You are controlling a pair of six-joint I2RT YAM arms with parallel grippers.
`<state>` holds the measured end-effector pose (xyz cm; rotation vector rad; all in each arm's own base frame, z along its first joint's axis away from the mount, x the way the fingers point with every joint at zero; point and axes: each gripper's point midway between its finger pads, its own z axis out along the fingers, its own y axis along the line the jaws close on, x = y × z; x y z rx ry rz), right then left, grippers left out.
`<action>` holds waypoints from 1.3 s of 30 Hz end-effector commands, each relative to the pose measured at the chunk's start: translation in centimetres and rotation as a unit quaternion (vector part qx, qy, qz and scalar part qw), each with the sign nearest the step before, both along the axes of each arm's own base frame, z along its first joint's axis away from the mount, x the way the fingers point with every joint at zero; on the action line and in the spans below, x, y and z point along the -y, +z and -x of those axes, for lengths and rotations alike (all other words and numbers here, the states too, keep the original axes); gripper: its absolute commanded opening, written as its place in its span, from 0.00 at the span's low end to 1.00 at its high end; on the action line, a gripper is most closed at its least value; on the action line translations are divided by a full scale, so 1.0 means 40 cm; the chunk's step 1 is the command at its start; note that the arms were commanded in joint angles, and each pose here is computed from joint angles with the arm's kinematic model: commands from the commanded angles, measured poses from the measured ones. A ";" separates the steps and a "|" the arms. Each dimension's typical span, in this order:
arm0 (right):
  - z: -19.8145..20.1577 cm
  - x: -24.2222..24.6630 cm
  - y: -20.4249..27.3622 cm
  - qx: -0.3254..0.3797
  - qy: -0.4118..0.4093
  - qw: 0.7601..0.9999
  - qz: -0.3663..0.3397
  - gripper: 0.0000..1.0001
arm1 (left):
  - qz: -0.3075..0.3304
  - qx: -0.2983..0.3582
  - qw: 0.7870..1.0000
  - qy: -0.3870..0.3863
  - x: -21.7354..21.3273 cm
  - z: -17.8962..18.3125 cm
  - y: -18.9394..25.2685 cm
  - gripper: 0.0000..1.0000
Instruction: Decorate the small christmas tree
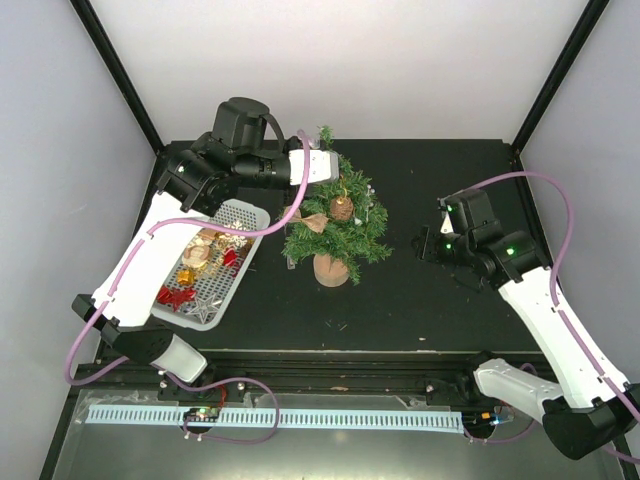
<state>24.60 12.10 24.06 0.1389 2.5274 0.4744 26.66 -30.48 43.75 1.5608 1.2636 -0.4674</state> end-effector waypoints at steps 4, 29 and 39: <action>-0.001 0.014 0.007 0.013 -0.010 1.000 0.001 0.46 | 0.007 0.008 1.000 0.003 -0.002 0.009 0.017 0.02; 0.003 0.003 0.035 0.033 0.003 0.999 -0.014 0.46 | -0.007 0.010 1.000 0.021 -0.015 -0.001 -0.014 0.02; 0.004 -0.004 0.034 0.033 0.010 0.999 -0.019 0.45 | -0.004 0.013 0.999 0.033 0.004 -0.038 -0.006 0.02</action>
